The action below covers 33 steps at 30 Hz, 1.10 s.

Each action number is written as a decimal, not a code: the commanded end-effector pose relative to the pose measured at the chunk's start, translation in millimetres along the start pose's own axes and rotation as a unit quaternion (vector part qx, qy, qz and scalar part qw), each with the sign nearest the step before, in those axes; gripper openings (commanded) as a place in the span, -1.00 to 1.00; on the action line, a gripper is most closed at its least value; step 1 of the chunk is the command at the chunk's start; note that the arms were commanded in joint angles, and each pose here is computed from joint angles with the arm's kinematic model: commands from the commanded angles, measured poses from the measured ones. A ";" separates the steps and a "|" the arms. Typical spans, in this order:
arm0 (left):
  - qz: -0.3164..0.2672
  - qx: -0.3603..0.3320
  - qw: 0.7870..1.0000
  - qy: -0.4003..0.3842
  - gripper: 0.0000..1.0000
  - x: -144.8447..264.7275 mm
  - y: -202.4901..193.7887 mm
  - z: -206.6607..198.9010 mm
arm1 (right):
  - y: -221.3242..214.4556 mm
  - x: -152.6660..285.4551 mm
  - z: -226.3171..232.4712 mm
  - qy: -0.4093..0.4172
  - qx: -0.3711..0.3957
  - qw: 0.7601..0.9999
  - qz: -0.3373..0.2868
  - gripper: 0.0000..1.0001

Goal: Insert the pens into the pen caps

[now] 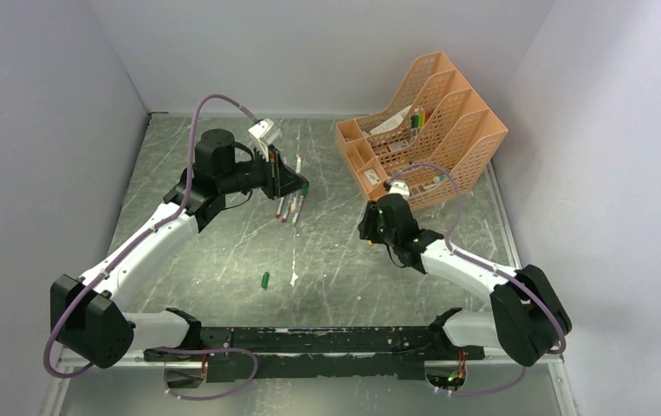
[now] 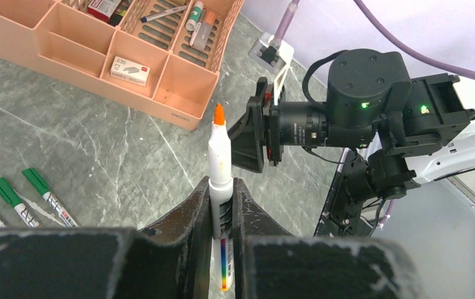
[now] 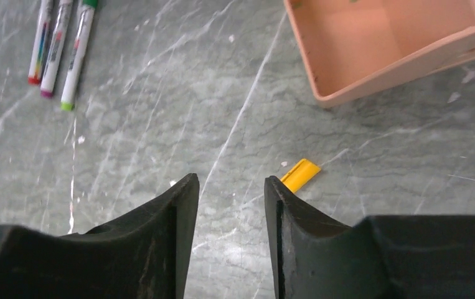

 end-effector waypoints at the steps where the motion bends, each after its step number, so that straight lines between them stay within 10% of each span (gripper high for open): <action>1: -0.008 -0.007 1.000 -0.008 -0.86 1.2 3.5 -0.9 | -4.3 -6.5 -24.5 -0.095 -0.020 0.994 0.041 -0.18; 11: -0.009 -0.015 1.000 0.006 -0.86 4.1 4.1 1.4 | -19.8 -11.2 -36.3 -0.157 -0.057 0.984 0.065 0.13; 24: -0.004 -0.008 1.000 0.017 -0.86 5.1 4.4 3.0 | -37.5 -31.8 -33.8 -0.157 -0.060 0.982 0.085 -0.16; 33: -0.001 -0.003 1.000 0.023 -0.86 7.7 1.9 3.6 | -48.3 -39.0 -32.3 -0.163 -0.035 0.980 0.113 -0.86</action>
Point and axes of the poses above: each gripper's point midway between its finger pads, its own x axis back along the fingers, its own z axis along the line the jaws close on, y = z × x, the point moved 2 cm from there along x, back along the fingers, and after that the axes turned 12 degrees about x, right-handed, at the moved point
